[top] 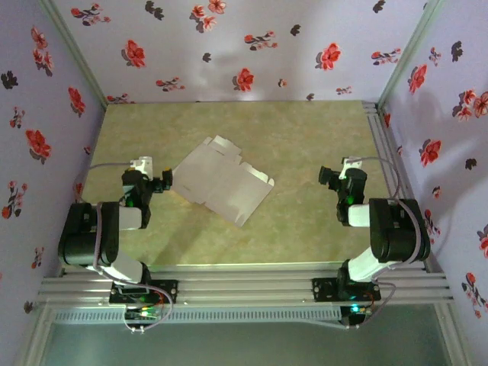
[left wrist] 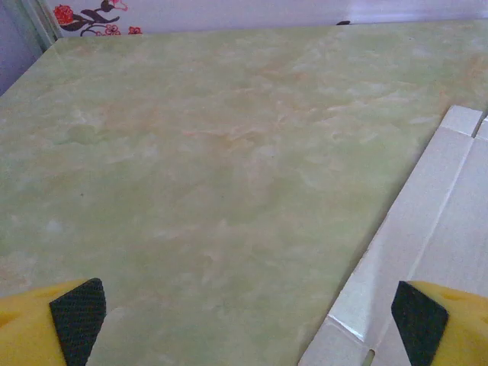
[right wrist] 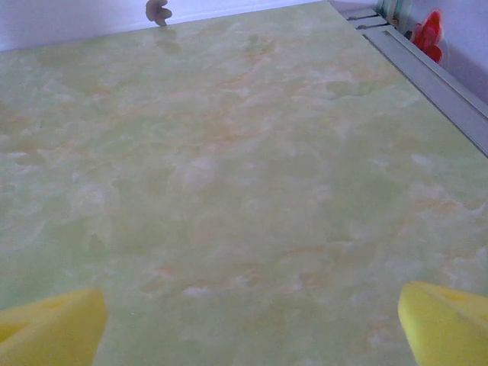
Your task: Fold the paper box
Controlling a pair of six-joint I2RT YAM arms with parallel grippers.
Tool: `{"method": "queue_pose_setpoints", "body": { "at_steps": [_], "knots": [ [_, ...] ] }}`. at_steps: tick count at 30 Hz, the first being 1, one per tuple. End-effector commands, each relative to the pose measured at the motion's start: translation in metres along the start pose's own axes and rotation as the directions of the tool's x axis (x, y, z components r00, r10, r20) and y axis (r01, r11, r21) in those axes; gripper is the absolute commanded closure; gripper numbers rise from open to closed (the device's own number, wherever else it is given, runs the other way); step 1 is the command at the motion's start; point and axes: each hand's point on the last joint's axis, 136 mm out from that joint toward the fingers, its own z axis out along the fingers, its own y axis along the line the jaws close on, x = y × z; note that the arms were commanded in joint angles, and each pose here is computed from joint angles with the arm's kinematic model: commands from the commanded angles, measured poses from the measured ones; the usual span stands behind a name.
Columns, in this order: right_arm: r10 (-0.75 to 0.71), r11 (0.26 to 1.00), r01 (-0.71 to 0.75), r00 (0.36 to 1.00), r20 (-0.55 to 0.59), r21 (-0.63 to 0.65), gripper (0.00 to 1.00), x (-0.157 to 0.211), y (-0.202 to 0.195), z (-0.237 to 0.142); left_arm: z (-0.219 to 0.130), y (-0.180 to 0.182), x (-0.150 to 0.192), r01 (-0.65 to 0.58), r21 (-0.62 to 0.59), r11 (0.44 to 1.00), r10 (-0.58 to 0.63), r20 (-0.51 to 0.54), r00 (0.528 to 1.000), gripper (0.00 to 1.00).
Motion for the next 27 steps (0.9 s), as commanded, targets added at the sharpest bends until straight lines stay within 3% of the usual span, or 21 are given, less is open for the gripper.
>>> {"method": "queue_pose_setpoints", "body": {
  "at_steps": [1,27],
  "knots": [
    [0.013,1.0,-0.013,1.0,0.024,-0.016,0.01,-0.0089,0.0021,0.002,0.0,0.0054,-0.0068,-0.012,-0.02,1.0,0.012,0.025,1.0,0.0],
    [0.013,1.0,-0.013,1.0,0.024,-0.015,0.01,-0.0091,0.0023,0.0022,-0.0005,0.004,-0.0063,-0.016,-0.013,1.0,0.016,0.026,1.0,0.0]
  ]
}}
